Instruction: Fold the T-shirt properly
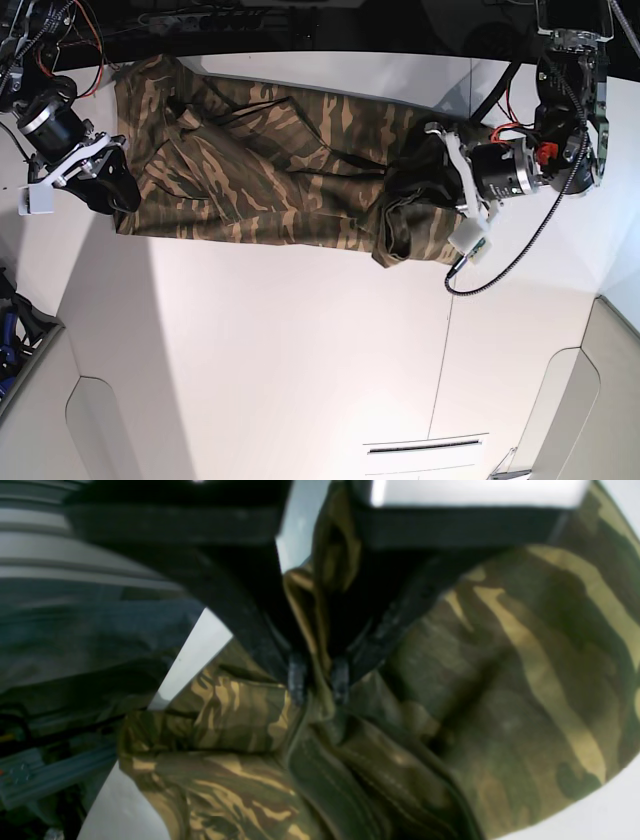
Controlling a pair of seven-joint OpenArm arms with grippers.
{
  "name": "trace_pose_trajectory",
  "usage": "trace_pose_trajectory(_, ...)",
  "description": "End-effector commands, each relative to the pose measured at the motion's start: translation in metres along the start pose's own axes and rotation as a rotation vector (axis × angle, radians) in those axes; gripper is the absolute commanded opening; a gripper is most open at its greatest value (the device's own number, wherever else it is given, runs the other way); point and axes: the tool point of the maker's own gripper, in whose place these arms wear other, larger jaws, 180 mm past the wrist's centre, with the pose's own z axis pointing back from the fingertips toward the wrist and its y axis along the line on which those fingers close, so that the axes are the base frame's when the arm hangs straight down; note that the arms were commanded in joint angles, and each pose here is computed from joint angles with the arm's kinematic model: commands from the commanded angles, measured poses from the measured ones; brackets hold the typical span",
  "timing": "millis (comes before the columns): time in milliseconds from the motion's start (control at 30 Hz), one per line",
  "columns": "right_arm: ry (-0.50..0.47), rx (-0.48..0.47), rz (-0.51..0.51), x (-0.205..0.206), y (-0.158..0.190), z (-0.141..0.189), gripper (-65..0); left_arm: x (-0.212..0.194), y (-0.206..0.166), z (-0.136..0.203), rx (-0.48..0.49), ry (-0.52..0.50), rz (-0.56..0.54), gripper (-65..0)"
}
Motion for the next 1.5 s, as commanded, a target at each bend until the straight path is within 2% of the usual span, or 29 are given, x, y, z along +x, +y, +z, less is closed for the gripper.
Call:
trace_pose_trajectory(0,-0.045,0.006,0.017,0.014,0.001,0.003,-37.8,0.016,-0.005,0.002,-0.020,-0.059,-0.017,-65.0)
trace_pose_trajectory(100,-0.050,-0.006,0.014,0.015,-0.002,0.005,-37.8,0.018,-0.010,-0.002,-0.034,-0.076,-0.008,-57.8)
trace_pose_trajectory(233,-0.071,-0.045,0.007,0.021,-0.014,0.012,-37.4,0.021,-0.017,-0.010,-0.056,-0.102,0.010,-57.5)
trace_pose_trajectory(300,-0.078,-0.068,0.004,0.023,-0.021,0.017,-31.8,0.021,-0.018,-0.013,-0.049,-0.106,0.011,-56.9)
trace_pose_trajectory(333,-0.081,-0.079,0.003,0.024,-0.024,0.020,-28.4,0.021,-0.018,-0.015,-0.044,-0.105,0.009,-53.8)
trace_pose_trajectory(400,-0.072,-0.097,0.000,0.023,-0.030,0.024,-23.6,0.019,-0.019,-0.019,-0.040,-0.097,0.003,-40.9)
trace_pose_trajectory(467,-0.054,-0.108,-0.003,0.020,-0.033,0.026,-23.2,0.016,-0.021,-0.022,-0.042,-0.083,-0.004,-25.8)
trace_pose_trajectory(500,-0.047,-0.112,-0.004,0.019,-0.034,0.027,-23.2,0.015,-0.023,-0.023,-0.049,-0.079,-0.006,-21.4)
trace_pose_trajectory(667,-0.014,-0.143,-0.010,0.009,-0.043,0.027,-23.2,0.017,-0.035,-0.029,-0.098,-0.087,0.002,-20.5)
trace_pose_trajectory(800,0.026,-0.157,-0.079,-0.012,-0.056,0.024,-23.2,0.022,-0.052,-0.031,-0.175,-0.115,0.025,-20.5)
trace_pose_trajectory(1067,0.090,-0.136,-0.239,-0.057,-0.070,0.018,-23.2,0.021,-0.052,-0.032,-0.178,-0.115,0.025,-20.5)
trace_pose_trajectory(1167,0.110,-0.091,-0.271,-0.064,-0.062,0.015,-23.2,0.021,-0.052,-0.032,-0.178,-0.115,0.025,-20.5)
trace_pose_trajectory(1467,0.203,0.024,-0.247,-0.083,-0.024,-0.008,-23.2,0.021,-0.052,-0.032,-0.178,-0.115,0.025,-20.5)
